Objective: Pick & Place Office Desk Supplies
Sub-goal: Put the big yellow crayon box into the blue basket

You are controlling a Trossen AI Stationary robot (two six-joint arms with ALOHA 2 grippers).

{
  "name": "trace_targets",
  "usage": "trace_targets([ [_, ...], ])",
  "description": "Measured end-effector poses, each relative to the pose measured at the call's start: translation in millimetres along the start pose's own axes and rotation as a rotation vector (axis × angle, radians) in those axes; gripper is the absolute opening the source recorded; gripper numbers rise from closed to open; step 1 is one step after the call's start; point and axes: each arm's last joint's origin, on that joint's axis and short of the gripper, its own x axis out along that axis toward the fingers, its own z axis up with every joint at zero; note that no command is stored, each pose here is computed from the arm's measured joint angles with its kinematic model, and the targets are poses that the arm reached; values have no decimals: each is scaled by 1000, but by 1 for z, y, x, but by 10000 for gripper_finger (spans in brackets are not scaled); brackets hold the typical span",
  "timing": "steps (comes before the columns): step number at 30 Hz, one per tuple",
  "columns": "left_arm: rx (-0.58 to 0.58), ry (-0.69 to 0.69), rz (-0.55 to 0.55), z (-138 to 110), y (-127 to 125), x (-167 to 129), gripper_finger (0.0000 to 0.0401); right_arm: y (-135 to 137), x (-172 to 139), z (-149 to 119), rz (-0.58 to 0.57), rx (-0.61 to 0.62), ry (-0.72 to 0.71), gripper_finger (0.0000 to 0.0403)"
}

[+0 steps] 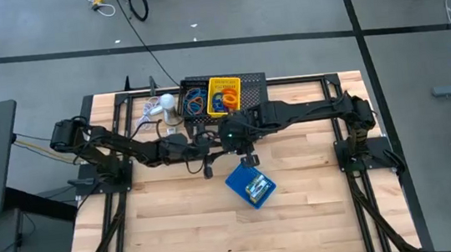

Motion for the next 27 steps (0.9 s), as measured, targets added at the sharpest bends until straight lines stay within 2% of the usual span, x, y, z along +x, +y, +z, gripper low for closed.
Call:
trace_targets([
  [4, 36, 8, -28, -1, -1, 0, 137, 3, 0, -1, 14, -13, 9, 100],
  [9, 66, 43, -3, -2, -1, -2, 208, 11, -1, -2, 25, -33, 30, 93],
  [14, 85, 84, -5, 1, -2, -9, 253, 20, -3, 0, 39, -60, 25, 93],
  [22, 98, 205, 18, 13, 3, -36, 267, 42, -6, 2, 63, -144, 30, 93],
  [27, 80, 180, 51, 21, 8, -55, 264, 66, -7, 3, 109, -254, 30, 93],
])
